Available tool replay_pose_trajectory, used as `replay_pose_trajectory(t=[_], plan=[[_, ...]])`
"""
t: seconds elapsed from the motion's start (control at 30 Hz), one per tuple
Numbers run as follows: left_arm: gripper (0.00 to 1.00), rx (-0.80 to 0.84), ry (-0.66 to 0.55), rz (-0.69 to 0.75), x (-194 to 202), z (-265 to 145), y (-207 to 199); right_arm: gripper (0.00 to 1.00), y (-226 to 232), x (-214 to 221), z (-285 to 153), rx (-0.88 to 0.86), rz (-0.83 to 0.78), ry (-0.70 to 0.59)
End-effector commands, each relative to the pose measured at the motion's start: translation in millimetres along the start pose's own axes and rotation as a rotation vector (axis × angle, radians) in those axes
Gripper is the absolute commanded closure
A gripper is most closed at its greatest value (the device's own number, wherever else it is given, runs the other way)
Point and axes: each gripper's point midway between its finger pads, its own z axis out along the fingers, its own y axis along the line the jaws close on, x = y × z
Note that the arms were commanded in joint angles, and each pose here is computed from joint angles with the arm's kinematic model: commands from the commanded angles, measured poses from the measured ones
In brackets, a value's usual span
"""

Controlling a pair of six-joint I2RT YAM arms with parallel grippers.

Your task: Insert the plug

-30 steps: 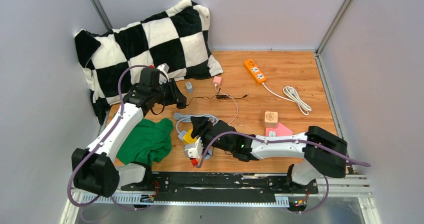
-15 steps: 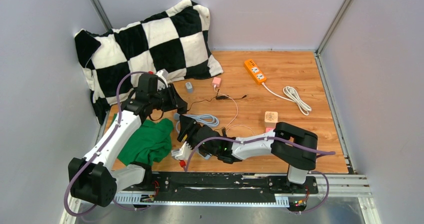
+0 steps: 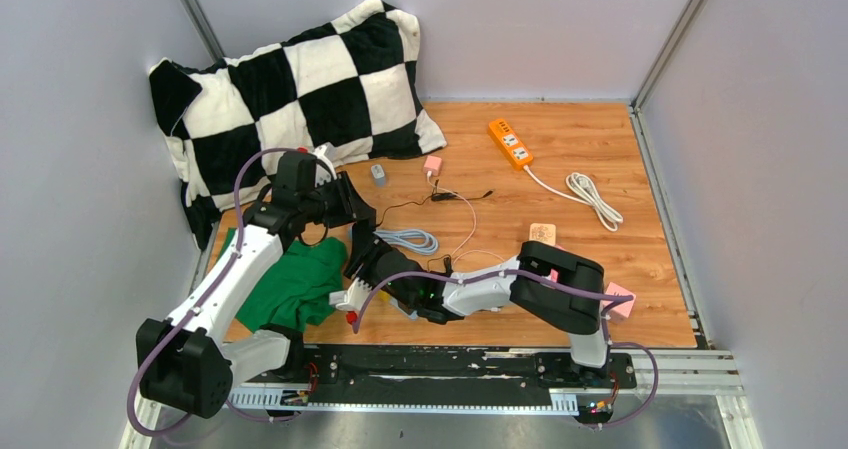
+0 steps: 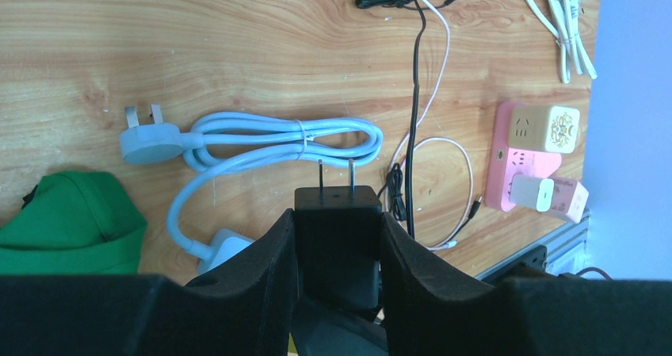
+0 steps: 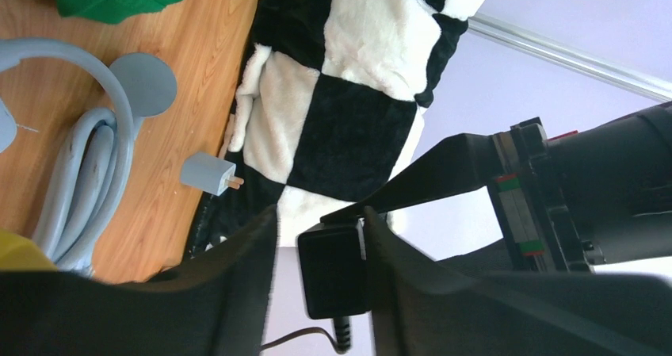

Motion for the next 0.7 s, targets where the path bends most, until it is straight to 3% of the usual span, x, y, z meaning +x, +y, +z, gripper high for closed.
replay_pose_trajectory(t=[0.0, 0.13, 0.3, 0.37, 0.47, 0.6, 0.67], plan=[[0.75, 0.002, -0.002, 0.026, 4, -4, 0, 0.65, -11, 16, 2, 0.031, -0.078, 0.078], [0.75, -0.017, -0.007, 0.040, 4, -5, 3, 0.82, -10, 20, 1, 0.023, -0.093, 0.103], [0.75, -0.024, -0.009, 0.043, 4, -5, 5, 0.80, -13, 25, -2, 0.032, -0.068, 0.125], [0.74, -0.025, -0.012, 0.046, 4, -6, 5, 0.88, -14, 26, -4, 0.035, -0.060, 0.127], [0.62, -0.018, -0.016, 0.050, 3, -7, 3, 1.00, -16, 26, -7, 0.048, -0.052, 0.128], [0.37, 0.011, -0.046, 0.062, -3, -15, -6, 1.00, -16, 26, -15, 0.040, 0.004, 0.122], [0.31, 0.036, -0.073, 0.078, -8, -22, -13, 1.00, -17, 26, -22, 0.008, 0.057, 0.109]])
